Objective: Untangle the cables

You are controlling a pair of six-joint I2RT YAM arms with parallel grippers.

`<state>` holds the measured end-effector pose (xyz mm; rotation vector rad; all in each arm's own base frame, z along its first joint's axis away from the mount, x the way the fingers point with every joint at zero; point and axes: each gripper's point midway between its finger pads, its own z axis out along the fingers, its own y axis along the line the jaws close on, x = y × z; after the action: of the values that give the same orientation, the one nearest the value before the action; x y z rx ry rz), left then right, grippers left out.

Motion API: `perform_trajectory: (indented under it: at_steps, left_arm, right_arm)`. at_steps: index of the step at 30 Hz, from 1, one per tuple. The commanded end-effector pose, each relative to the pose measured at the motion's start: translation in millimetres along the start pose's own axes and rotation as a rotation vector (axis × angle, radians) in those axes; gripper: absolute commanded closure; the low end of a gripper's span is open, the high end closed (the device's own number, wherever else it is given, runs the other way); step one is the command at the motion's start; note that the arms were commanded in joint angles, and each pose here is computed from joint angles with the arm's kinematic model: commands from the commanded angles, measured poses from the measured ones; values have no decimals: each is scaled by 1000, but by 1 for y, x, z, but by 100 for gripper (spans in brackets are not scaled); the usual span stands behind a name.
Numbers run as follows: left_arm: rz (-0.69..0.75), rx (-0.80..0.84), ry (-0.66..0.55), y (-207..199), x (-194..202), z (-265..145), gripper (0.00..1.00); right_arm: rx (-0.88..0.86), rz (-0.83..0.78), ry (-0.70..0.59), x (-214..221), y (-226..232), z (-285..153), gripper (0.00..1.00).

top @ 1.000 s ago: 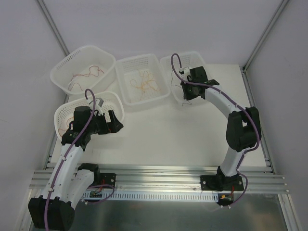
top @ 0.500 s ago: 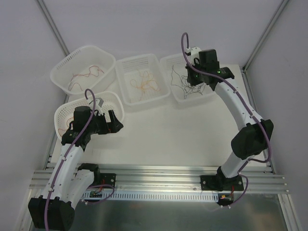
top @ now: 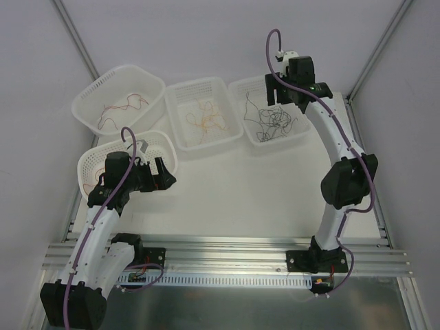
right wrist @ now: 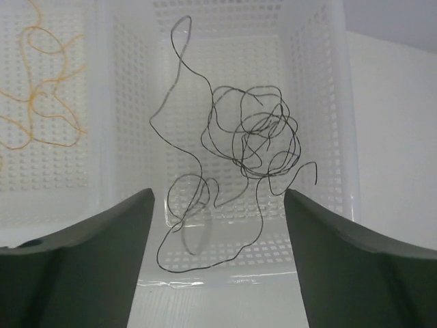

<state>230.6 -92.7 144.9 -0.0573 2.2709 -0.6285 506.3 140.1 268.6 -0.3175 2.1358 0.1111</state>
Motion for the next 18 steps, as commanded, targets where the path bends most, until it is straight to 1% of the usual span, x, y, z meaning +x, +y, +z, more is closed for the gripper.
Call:
perform_trajectory:
  at_steps: [1, 2, 4, 5, 6, 8, 11, 12, 13, 15, 16, 18]
  left_arm:
    - [47, 16, -32, -4, -6, -1, 1]
    - [49, 17, -36, -4, -7, -2, 1]
    - [47, 19, -36, -4, -7, -2, 1]
    - [49, 20, -39, -5, -7, -3, 1]
    - [49, 23, -39, -6, -7, -3, 1]
    - [51, 25, -47, -7, -9, -4, 1]
    - [62, 26, -71, -8, -12, -8, 1]
    - [63, 18, -80, -7, -13, -9, 1]
    - [64, 15, -87, -7, -14, -10, 1]
    - [62, 15, -115, -9, -18, -15, 1]
    - [58, 3, -128, -9, -19, -19, 1]
    - [61, 12, -188, -17, -32, -33, 1]
  right_arm:
    - [89, 70, -6, -5, -20, -8, 16]
    - [94, 77, -3, 0, -21, -17, 13]
    - [97, 90, -32, -1, -24, -30, 11]
    - [105, 88, -4, 13, -24, -32, 11]
    - [114, 97, -37, 5, -27, -52, 10]
    - [135, 102, -33, 11, -31, -70, 7]
    - [181, 119, -54, 16, -40, -111, 0]
    - [197, 124, -48, 21, -42, -120, 0]
    - [208, 132, -69, 19, -45, -145, 3]
    - [247, 154, -85, 21, -51, -170, 3]
    - [260, 163, -106, 22, -53, -193, 3]
    - [298, 177, -138, 24, -60, -220, 3]
